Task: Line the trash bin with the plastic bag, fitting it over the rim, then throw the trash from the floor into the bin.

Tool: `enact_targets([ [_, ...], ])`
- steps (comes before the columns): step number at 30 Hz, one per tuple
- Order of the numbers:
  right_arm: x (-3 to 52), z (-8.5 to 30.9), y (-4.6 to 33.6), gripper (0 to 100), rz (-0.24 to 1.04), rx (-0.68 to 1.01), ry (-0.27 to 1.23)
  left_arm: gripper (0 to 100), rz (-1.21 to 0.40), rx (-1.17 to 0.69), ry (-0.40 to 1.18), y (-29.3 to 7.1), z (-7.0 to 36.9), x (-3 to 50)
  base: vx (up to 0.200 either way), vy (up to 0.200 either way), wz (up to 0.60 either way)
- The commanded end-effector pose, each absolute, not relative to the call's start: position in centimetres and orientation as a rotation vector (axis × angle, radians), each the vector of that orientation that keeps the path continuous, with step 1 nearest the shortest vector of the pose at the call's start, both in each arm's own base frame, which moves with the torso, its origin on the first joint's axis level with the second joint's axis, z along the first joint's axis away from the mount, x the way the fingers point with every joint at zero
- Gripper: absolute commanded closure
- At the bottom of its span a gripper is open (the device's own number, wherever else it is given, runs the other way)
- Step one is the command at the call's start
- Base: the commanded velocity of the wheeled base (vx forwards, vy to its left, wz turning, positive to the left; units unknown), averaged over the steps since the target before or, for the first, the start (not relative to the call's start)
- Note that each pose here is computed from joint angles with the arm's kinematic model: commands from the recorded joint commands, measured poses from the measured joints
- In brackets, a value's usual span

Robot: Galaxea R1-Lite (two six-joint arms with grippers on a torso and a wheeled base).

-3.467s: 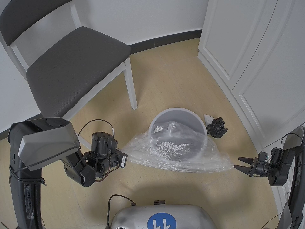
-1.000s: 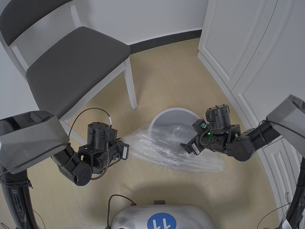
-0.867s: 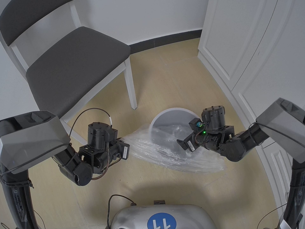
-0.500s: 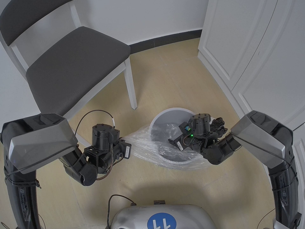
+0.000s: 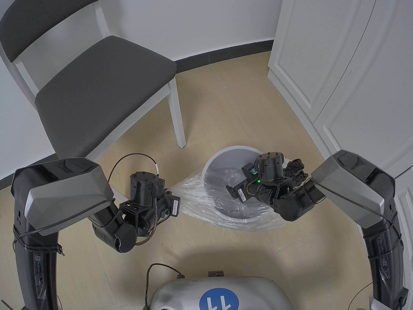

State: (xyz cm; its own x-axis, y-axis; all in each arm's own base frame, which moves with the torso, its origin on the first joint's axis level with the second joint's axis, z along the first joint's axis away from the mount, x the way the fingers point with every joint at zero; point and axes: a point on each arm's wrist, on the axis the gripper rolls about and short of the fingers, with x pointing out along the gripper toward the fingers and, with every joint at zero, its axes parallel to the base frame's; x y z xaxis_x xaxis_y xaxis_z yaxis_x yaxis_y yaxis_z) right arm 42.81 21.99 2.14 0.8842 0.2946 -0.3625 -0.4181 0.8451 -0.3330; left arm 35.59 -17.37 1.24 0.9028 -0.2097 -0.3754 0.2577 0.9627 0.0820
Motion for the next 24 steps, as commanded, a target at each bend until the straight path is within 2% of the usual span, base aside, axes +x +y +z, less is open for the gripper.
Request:
enact_targets([
  [1,40.7,7.9,20.8,0,0.384,-0.397,0.249,100,-0.241,0.136,0.388,-17.4,0.5,35.7,0.0,0.0,0.0],
  [6,40.2,10.5,18.0,0,0.357,-0.337,0.236,100,-0.235,0.139,0.395,-17.3,0.2,35.7,0.0,0.0,0.0],
  [11,38.2,12.1,17.4,0,0.364,-0.228,0.259,100,-0.235,0.141,0.4,-17.4,0.1,35.8,0.0,0.0,0.0],
  [19,31.8,9.8,19.6,0,0.501,-0.331,0.366,100,-0.234,0.141,0.401,-17.4,0.1,35.8,0.0,0.0,0.0],
  [24,31.2,8.6,19.6,0,0.532,-0.426,0.387,100,-0.231,0.139,0.397,-17.3,0.2,35.9,0.0,0.0,0.0],
])
